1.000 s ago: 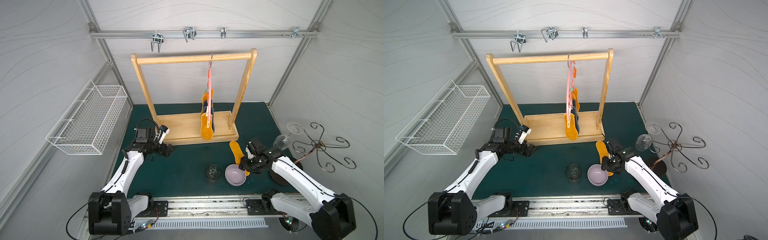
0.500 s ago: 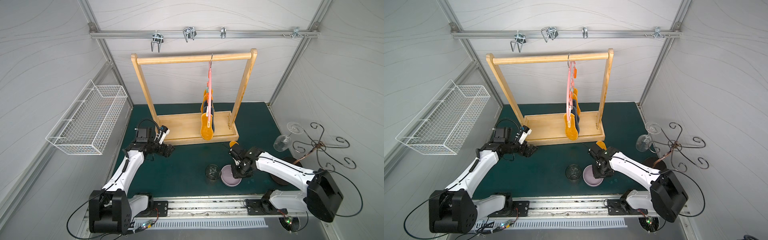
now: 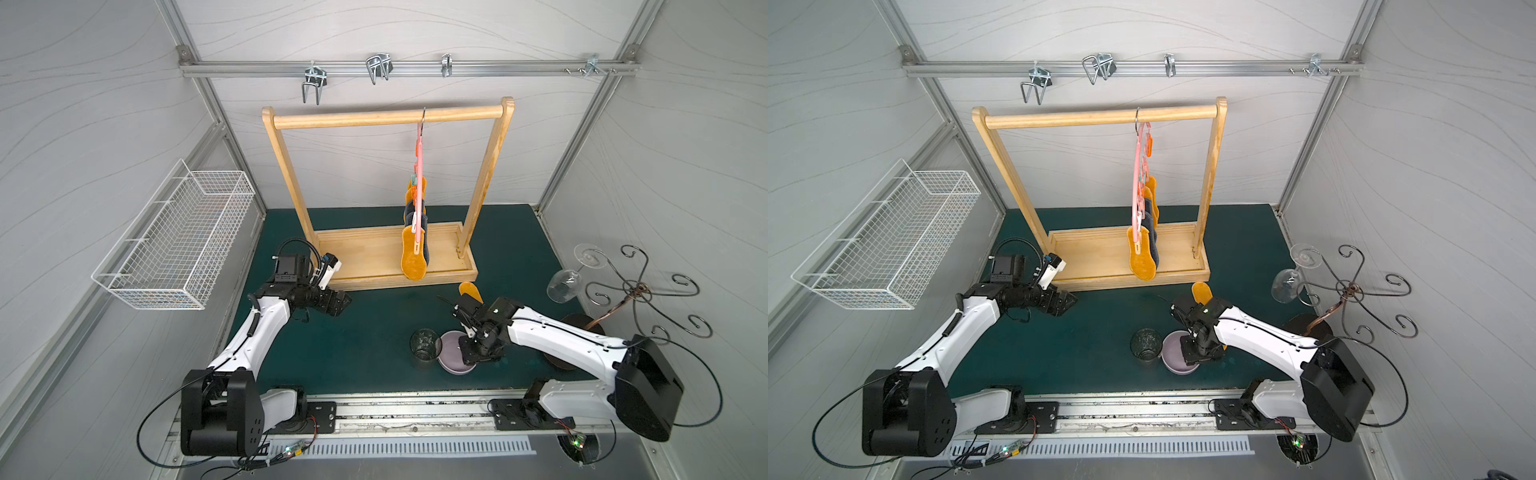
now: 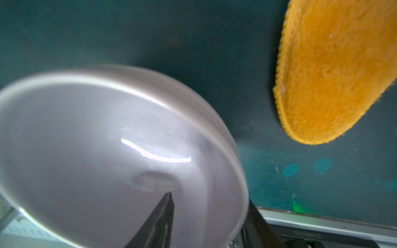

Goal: Take the shoe insoles off the hanger
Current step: Move the distractor to the center of the board, then remove the insole from the hanger.

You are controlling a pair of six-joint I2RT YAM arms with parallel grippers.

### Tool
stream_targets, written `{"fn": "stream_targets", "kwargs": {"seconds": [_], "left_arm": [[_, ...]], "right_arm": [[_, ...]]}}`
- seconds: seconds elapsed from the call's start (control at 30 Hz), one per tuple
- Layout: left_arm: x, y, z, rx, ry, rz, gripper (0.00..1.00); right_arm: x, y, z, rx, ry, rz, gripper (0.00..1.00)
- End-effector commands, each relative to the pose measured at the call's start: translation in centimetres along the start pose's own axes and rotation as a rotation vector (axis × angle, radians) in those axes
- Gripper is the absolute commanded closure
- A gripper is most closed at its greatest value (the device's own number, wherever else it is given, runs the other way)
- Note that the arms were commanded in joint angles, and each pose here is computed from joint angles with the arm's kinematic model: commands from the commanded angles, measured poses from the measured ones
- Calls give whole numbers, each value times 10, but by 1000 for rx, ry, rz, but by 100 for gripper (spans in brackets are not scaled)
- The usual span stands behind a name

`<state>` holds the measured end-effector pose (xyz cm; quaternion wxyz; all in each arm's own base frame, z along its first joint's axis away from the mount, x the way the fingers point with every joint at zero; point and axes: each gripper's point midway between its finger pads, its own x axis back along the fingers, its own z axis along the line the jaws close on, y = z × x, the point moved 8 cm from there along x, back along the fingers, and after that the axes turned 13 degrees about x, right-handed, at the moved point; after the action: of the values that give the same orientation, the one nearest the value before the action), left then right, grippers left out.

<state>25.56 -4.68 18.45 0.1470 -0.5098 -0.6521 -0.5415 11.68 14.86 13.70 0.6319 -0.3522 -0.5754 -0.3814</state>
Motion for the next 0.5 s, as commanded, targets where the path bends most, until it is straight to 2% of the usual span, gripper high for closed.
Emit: {"fn": "stream_targets", "kwargs": {"seconds": [0.0,0.2,0.3,0.4,0.47], "left_arm": [[13,14,-9,-30,-44,-43,2],[18,17,-15,-28,-78,-57,3],[20,17,-21,-37,-124,-62,4],[22,16,-25,-47,-162,-71,4],[23,15,-27,-55,-184,-76,4]], "right_arm": [[15,-10,-3,-18,-11,-5,45],[56,-7,-21,-77,-64,-209,40],[82,2,-31,-81,-34,-392,38],[120,13,-34,-37,12,-689,37],[143,19,-30,77,37,-930,36]]}}
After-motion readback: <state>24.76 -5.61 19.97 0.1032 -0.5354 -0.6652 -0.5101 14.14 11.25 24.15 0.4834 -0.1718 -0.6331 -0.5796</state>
